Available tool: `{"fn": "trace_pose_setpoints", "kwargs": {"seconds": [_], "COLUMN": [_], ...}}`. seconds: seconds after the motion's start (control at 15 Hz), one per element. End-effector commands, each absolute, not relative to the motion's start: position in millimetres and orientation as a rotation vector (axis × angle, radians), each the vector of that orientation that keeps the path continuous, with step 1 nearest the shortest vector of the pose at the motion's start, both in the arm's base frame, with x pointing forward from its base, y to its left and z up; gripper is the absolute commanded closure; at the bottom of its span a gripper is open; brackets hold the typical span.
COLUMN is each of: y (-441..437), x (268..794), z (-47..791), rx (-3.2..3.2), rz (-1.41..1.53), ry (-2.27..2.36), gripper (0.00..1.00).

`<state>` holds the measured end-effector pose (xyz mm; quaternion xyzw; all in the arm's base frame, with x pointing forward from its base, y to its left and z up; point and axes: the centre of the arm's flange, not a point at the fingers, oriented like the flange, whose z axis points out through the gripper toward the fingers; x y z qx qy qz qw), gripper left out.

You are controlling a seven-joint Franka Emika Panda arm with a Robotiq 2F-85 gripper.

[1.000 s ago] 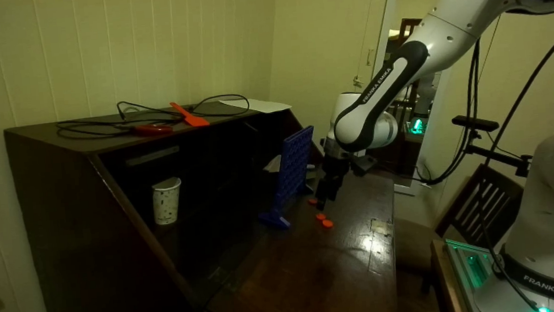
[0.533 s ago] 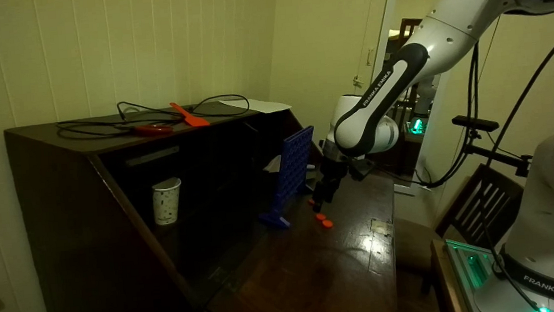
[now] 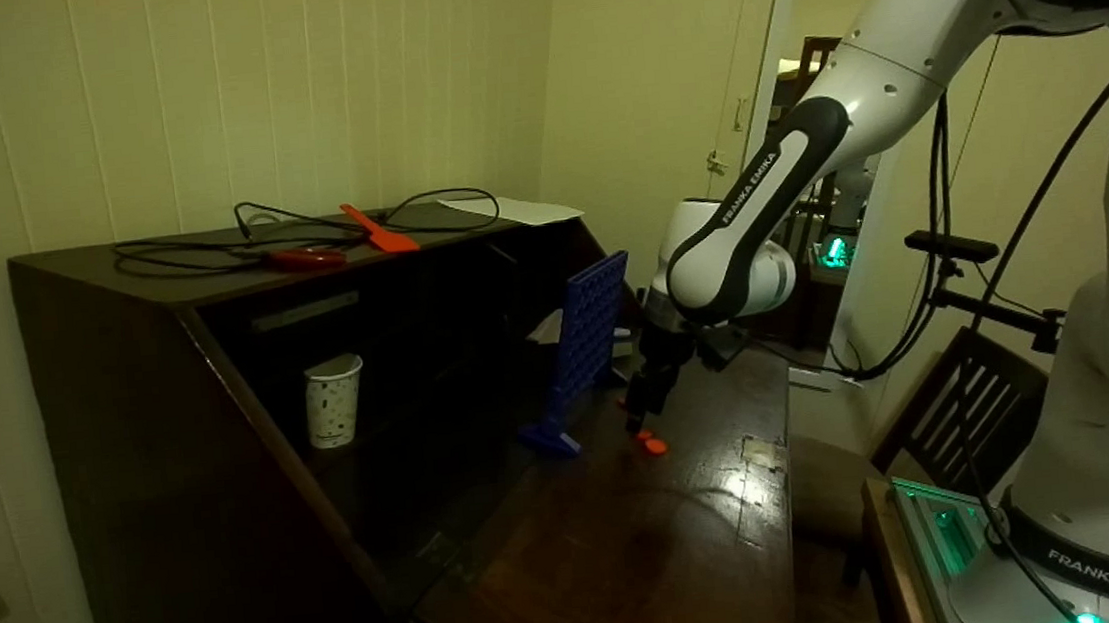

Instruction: Put two orange rings in the rack

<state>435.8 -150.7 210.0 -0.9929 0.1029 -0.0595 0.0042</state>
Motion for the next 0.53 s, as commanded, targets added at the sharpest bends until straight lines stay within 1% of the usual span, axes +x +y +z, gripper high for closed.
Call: {"fn": "trace_pose_setpoints", "kwargs": {"seconds": [0.0, 0.07, 0.33, 0.47], "y": [-147.1, -146.9, -145.5, -144.6], "x": [435.6, 435.6, 436.1, 436.5], "z": [202.4, 201.5, 200.1, 199.9], "rx": [-3.111, -3.111, -3.109, -3.109], "rz": [-0.202, -0.201, -0.200, -0.201], "ry": [0.341, 0.341, 0.335, 0.332], "gripper": [0.34, 0.36, 0.66, 0.79]}}
